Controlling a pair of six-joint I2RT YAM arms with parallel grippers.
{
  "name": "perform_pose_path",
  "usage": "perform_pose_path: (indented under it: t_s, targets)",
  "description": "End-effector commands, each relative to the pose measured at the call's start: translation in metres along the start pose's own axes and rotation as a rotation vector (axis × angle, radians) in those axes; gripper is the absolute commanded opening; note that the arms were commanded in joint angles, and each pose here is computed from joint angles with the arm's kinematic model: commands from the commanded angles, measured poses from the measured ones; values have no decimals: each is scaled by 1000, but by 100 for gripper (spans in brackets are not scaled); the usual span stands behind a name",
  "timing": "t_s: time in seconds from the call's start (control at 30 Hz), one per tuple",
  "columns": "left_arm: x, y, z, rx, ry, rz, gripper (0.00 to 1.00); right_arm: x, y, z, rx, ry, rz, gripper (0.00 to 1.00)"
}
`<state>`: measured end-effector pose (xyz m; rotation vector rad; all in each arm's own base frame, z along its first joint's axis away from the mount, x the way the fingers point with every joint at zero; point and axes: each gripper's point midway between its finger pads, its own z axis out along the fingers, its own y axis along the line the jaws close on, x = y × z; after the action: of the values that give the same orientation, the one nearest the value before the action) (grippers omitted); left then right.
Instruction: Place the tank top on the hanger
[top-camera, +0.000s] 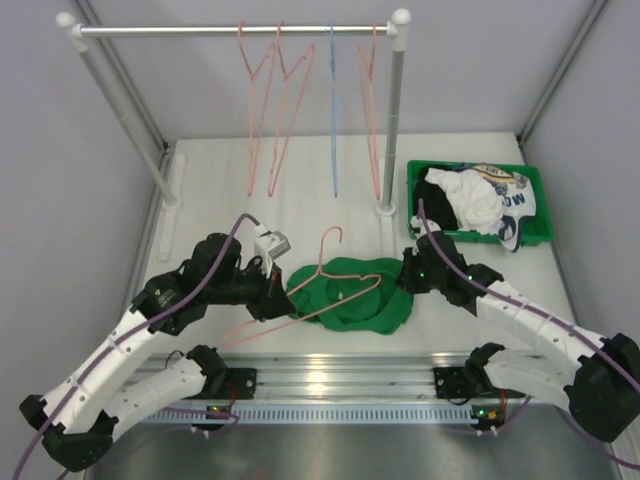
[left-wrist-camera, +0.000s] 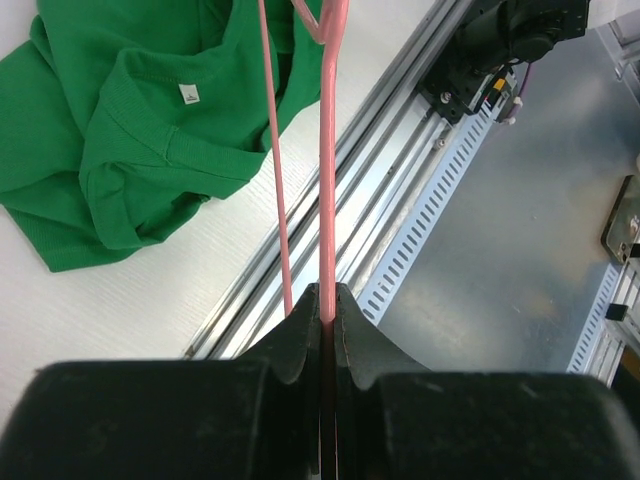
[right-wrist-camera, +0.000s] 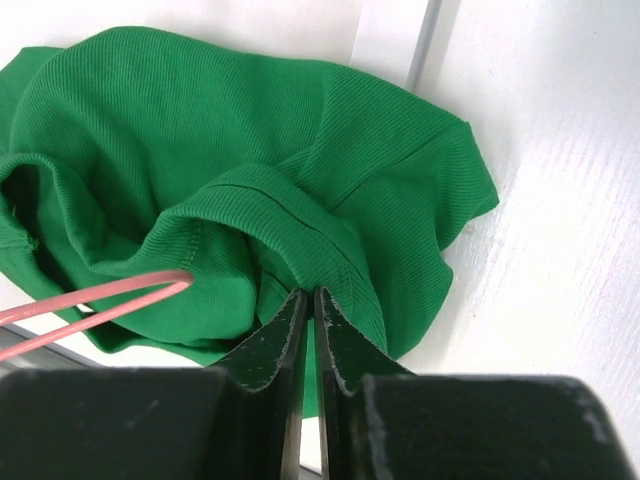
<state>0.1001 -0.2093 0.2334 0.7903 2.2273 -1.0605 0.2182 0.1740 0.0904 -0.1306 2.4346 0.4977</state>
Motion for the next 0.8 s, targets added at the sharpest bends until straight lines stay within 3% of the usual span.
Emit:
perform_pose_path:
  t_s: [0.0, 0.3, 0.77]
  targets:
    - [-14, -2, 4, -3, -53, 25, 0, -20, 17, -9, -54, -69, -5, 6]
    - [-20, -2, 30, 6, -63, 46, 0, -27, 31, -31, -105, -99, 0, 0]
    - [-27, -14, 83, 113, -133, 86, 0, -25, 51, -72, -197, -120, 24, 0]
